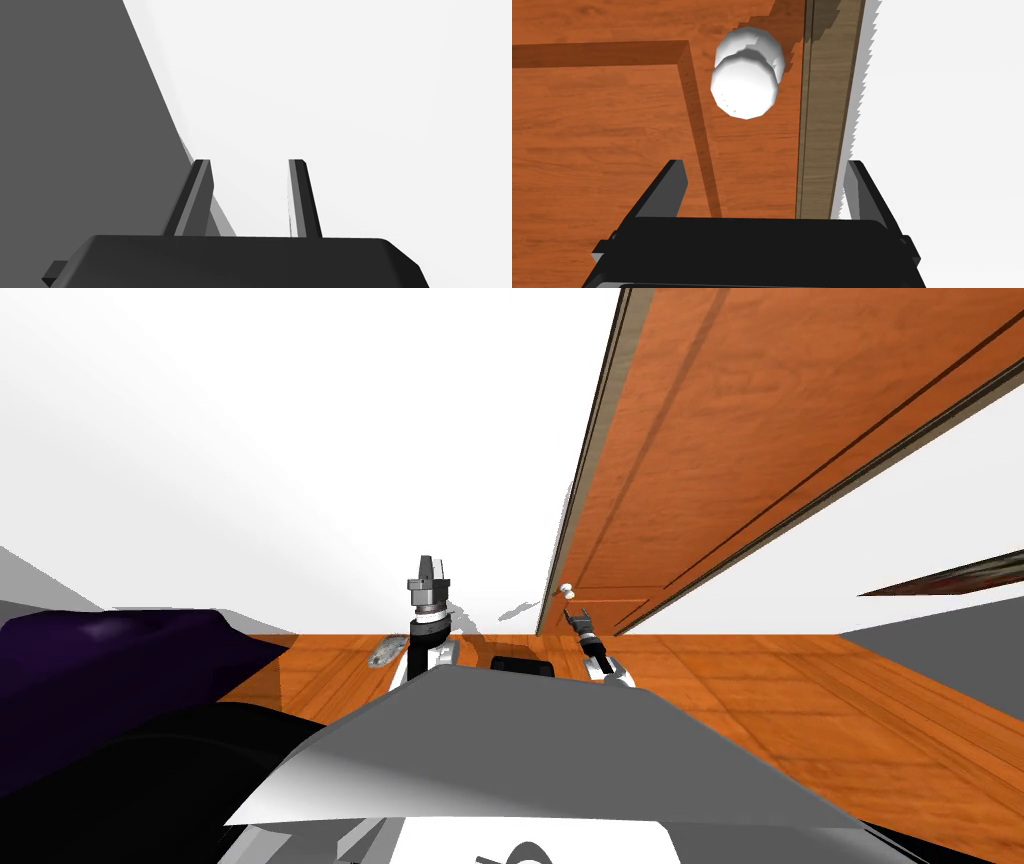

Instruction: Pull the door open

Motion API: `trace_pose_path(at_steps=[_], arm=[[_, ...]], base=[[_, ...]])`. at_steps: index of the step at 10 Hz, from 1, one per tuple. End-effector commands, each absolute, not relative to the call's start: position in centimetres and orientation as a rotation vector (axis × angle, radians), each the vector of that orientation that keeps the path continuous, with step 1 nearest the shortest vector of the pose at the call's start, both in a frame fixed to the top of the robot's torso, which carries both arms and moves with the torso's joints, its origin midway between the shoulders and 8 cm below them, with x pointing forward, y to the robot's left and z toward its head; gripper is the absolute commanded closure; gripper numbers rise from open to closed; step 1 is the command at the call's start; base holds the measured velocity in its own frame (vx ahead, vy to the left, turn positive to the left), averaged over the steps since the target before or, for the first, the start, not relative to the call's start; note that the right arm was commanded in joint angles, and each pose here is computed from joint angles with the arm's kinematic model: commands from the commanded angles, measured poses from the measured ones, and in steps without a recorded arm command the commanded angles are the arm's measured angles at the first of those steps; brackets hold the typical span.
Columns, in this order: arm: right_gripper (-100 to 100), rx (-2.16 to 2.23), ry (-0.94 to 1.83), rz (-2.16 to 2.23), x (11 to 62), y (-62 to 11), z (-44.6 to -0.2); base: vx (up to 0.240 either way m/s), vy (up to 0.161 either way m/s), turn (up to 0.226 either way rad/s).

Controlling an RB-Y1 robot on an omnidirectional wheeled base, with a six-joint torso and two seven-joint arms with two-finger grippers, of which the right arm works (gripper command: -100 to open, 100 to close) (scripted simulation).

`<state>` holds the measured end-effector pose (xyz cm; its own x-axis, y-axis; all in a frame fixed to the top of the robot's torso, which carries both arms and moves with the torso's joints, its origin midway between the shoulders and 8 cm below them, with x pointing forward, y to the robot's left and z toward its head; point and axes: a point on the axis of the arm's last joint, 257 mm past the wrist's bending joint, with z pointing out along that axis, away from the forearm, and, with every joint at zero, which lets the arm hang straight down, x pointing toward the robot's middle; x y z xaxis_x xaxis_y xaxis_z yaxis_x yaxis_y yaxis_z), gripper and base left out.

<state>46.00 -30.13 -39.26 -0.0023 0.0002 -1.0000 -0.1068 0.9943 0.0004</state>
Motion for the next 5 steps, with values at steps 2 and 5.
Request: trace_pose_path(at_steps=[2, 5], arm=[[-100, -0.023, 1.574, 0.025, 45.5, -33.9, -39.3], [-100, 0.029, 1.573, -0.027, 44.8, -37.0, -39.3]], base=[[0.123, 0.015, 0.275], [0.106, -0.011, 0.19]])
